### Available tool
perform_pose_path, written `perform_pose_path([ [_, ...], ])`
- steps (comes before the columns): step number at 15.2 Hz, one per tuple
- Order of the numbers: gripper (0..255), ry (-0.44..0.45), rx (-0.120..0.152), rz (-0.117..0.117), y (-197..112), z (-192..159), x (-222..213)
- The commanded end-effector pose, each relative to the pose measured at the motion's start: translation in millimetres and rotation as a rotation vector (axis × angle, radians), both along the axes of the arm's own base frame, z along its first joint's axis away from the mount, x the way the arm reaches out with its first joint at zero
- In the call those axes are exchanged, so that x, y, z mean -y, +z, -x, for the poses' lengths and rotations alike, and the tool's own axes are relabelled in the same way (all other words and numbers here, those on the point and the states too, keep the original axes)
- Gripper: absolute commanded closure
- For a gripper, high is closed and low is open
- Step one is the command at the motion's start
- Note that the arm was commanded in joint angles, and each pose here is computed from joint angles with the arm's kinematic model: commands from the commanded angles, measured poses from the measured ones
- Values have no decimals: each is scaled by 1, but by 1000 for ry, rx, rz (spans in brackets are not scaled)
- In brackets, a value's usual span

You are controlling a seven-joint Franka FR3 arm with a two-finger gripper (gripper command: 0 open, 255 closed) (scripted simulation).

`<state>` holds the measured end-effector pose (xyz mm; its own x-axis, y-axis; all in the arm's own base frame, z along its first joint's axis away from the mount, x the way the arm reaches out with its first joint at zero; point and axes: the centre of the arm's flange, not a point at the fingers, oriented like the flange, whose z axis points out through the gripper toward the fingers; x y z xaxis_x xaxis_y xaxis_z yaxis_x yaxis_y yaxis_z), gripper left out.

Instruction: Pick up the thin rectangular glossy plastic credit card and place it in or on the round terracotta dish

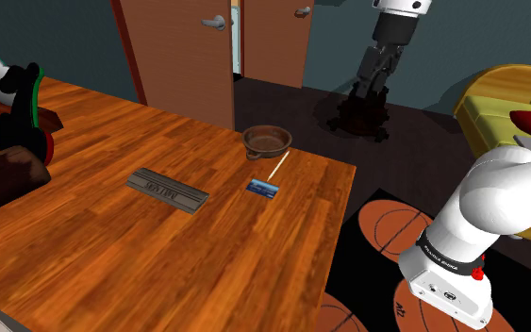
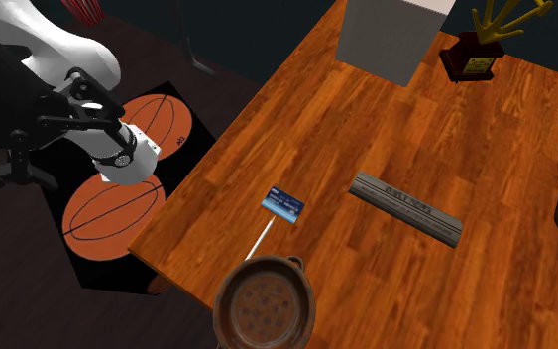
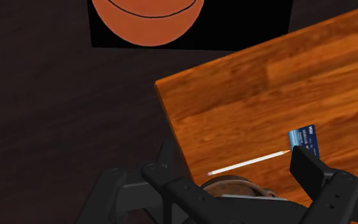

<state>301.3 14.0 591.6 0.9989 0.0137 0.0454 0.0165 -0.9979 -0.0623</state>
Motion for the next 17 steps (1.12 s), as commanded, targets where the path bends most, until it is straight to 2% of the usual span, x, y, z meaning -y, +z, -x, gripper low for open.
perform_pose_path([
  [1,0,0,0,0,0,0,0],
  [9,0,116,-190,56,-56,-89,-78],
  [17,0,233,-381,113,-131,-157,-161],
])
